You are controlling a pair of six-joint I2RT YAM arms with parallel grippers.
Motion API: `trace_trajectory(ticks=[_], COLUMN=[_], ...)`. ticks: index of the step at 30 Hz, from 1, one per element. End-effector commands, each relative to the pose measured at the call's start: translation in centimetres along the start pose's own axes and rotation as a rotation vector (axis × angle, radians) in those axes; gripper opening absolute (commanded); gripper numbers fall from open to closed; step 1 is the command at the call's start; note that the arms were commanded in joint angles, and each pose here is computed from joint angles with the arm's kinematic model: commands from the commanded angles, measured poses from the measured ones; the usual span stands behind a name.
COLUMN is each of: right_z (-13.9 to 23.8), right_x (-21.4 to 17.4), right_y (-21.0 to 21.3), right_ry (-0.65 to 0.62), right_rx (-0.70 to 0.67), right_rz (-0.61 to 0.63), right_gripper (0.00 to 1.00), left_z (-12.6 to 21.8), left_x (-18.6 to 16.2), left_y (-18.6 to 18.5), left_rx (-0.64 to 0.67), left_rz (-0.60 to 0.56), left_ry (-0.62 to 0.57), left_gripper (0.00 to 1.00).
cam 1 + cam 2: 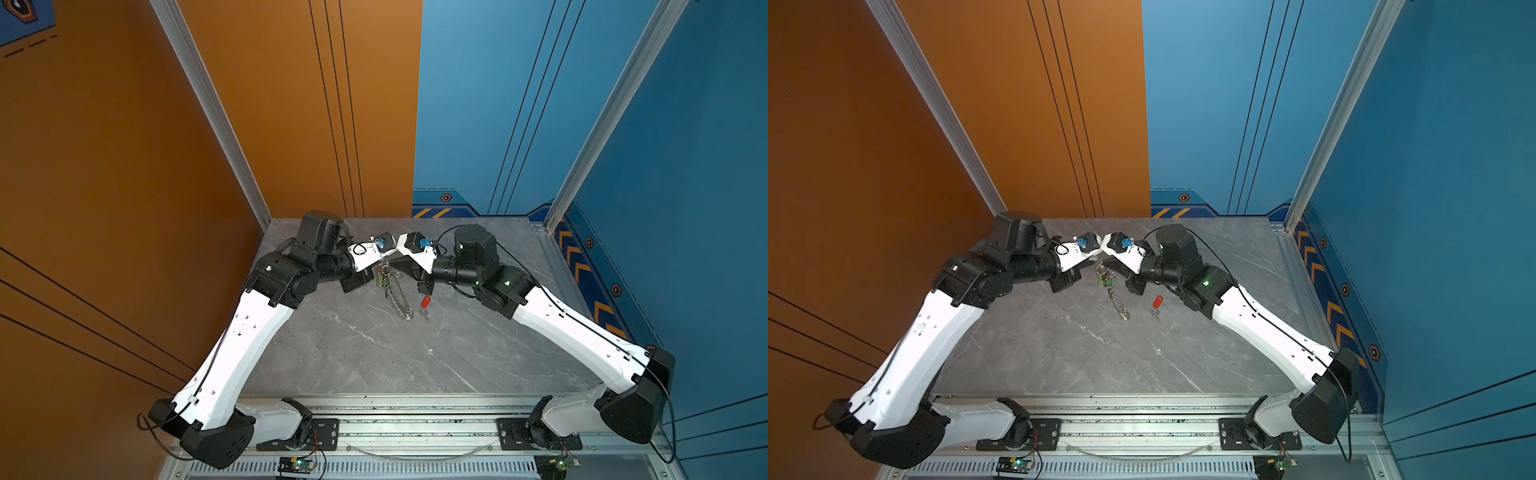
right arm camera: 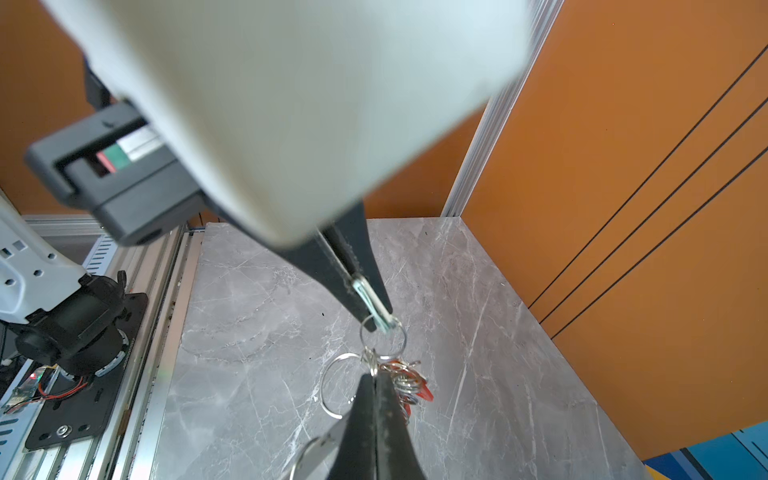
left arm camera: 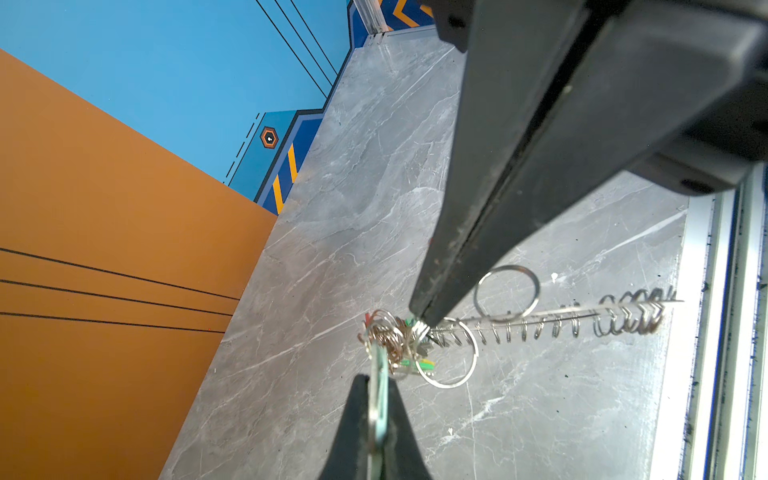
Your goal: Remove the keys from the keyring
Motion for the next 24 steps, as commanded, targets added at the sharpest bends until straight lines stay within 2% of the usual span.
trace_trajectory(ticks=[1, 5, 11, 18, 24], right_z=[-0.1, 0.3, 1.4, 2.9, 4.2], right_x=[0.1, 0.3, 0.4, -0.9, -1.3], right_y=[-0.7, -0.8, -1.0, 0.1, 1.8], right_ry=[0.005, -0.007, -0.037, -0.009, -0.013], right_rx=[-0.01, -0.029, -0.1, -0.175, -0.27], right_rz=[0.0, -0.014, -0.071, -0.152, -0.173], right_gripper=[0.16, 0.26, 0.3, 0.43, 0.46], left_z=[1.3, 1.1, 0.3, -1.1, -2.0], left_x=[1.5, 1.3, 0.4, -0.9, -1.8], left_y=[-0.4, -0.3, 0.0, 0.4, 0.4], left_rx=[0.004, 0.003, 0.02, 0.05, 0.074], left_rz=[-0.014, 0.014, 0.075, 0.201, 0.332], left_ry=[-0.047, -0.038, 0.016, 0.099, 0.159], left_gripper=[0.0, 0.0, 0.0, 0.0, 0.0])
Point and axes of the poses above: each gripper's point midway between its finger pads, its own z axis back along the fingers, its own y axis along the line the jaws close on, x = y × z, the point moved 1 cm from there along z, back along the fingers, and after that the axes turned 15 degrees about z, right-handed, at the moved point
